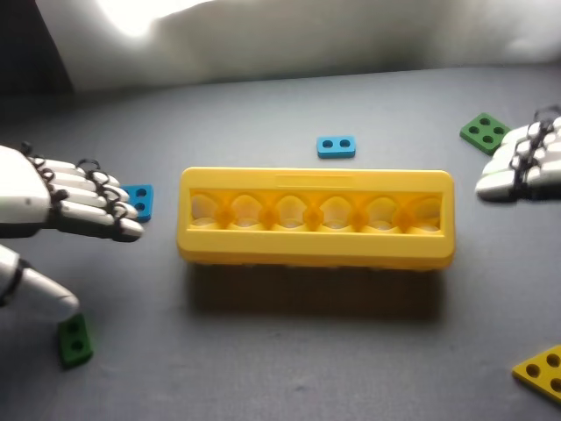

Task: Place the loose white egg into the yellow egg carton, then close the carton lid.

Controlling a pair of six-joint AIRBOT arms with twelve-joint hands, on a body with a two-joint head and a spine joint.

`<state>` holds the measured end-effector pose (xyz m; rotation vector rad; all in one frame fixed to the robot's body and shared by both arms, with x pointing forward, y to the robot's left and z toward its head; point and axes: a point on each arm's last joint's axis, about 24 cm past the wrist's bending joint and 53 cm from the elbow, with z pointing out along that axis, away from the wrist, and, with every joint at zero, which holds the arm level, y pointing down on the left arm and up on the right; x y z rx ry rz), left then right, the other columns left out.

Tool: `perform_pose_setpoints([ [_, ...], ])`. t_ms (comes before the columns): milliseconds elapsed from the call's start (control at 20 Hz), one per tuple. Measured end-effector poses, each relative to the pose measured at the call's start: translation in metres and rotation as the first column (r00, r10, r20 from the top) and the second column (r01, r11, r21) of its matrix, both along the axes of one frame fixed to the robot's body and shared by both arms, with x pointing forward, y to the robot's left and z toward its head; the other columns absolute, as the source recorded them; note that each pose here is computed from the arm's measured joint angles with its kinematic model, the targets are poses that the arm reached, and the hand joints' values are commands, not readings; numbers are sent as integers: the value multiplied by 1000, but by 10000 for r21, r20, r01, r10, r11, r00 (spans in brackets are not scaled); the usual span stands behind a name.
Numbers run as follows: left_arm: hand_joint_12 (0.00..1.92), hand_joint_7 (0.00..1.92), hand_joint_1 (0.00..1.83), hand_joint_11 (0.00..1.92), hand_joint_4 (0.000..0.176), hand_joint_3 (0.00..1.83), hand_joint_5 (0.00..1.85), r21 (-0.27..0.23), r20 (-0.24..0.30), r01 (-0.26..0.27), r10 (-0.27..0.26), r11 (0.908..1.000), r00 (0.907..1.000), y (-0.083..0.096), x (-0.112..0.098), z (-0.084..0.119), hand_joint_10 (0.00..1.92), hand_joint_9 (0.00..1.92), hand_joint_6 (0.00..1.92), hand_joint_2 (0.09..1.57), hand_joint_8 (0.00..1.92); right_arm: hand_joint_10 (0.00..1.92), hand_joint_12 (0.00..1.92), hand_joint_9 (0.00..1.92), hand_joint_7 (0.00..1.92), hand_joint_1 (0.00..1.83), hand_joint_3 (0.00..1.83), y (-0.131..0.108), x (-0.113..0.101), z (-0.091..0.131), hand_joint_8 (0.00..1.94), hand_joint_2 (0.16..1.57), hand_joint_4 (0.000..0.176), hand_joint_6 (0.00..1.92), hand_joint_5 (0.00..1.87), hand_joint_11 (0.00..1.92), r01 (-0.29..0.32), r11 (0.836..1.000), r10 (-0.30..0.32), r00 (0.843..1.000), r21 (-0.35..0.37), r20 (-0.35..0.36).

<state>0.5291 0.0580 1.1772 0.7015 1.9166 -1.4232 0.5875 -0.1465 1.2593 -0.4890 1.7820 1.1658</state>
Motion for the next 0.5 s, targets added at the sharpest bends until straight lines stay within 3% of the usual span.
perform_pose_setpoints([
  [200,1,114,0,1,0,0,181,-150,444,508,-501,9986,9978,9,-24,15,10,45,13,1191,9,0,2,0,0,523,0,18,-8,6,0,871,0,5,18,4,-801,9963,832,9903,-322,1113],
  [250,1,116,0,1,0,0,184,-242,929,984,-958,9948,9911,8,-38,25,10,47,13,1190,9,0,2,0,0,519,0,33,-16,6,0,870,0,5,18,5,-1374,9894,1427,9799,-468,1394],
  [350,0,98,0,0,0,2,169,-565,1773,1430,-1310,9881,9754,9,-45,51,3,31,6,1195,1,0,11,0,0,571,0,57,-28,4,0,861,0,14,42,24,-2243,9737,2275,9640,-387,1374],
  [400,0,97,0,0,0,1,170,-1068,1591,1228,-1050,9867,9817,11,-41,64,2,30,6,1194,2,0,11,0,0,592,0,67,-31,-1,0,856,0,11,42,21,-2539,9667,2559,9588,-322,1237],
  [450,0,86,0,0,0,1,162,-1232,1509,1088,-898,9864,9845,15,-36,69,0,19,2,1194,0,0,12,0,0,596,0,76,-34,-9,0,856,0,9,40,22,-2800,9587,2841,9502,-495,1278],
  [500,0,91,0,0,0,1,171,-1093,1545,1005,-830,9889,9845,18,-34,66,4,27,5,1194,2,0,13,0,0,607,0,82,-36,-19,0,859,0,6,39,20,-2942,9514,3050,9407,-906,1481],
])
